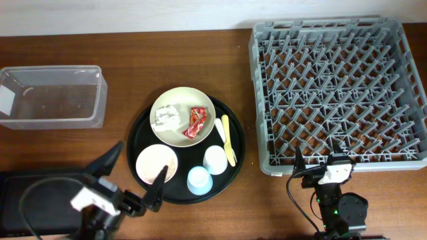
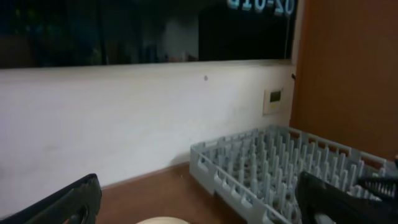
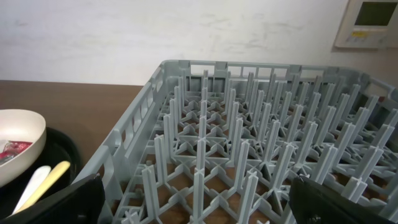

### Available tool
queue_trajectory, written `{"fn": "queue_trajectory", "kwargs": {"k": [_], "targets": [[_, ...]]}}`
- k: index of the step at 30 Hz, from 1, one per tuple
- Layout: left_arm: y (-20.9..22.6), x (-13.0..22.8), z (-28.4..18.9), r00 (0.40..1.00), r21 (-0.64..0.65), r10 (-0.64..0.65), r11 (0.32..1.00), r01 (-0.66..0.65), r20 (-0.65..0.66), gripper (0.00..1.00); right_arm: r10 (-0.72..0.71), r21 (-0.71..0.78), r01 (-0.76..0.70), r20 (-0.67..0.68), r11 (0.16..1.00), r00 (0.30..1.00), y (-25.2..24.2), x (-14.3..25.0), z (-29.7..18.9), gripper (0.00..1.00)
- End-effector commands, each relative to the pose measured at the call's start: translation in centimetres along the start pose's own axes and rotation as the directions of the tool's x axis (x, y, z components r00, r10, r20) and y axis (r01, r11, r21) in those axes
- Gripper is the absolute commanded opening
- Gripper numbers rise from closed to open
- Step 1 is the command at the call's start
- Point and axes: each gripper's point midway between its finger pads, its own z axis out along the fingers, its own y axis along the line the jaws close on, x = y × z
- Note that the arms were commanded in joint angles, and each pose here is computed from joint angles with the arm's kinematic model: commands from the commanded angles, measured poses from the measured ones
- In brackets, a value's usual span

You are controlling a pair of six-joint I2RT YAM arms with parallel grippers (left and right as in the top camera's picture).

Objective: Sort waste into correct bins and load items into the dishwasher rack
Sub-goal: 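Grasp the white tissue on the beige plate with the left gripper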

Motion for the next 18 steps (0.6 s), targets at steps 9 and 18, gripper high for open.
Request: {"fn": "queue_trajectory", "kwargs": {"k": [9,18], "targets": [[6.2,2.1,12.0,0.711,-0.057,-0.166,0.983,0.175,-0.683,0.99,0.007,-0.001,-0.007,-0.005,1.0,1.0,0.1,0.3,0.0,0.98],[8.0,16.1,13.7,0.29,-0.231,-0.345,0.903,0.362,-0.893,0.84,0.007,-0.002,-0.007,-0.005,1.0,1.0,0.1,0.3,0.0,0.98]]}}
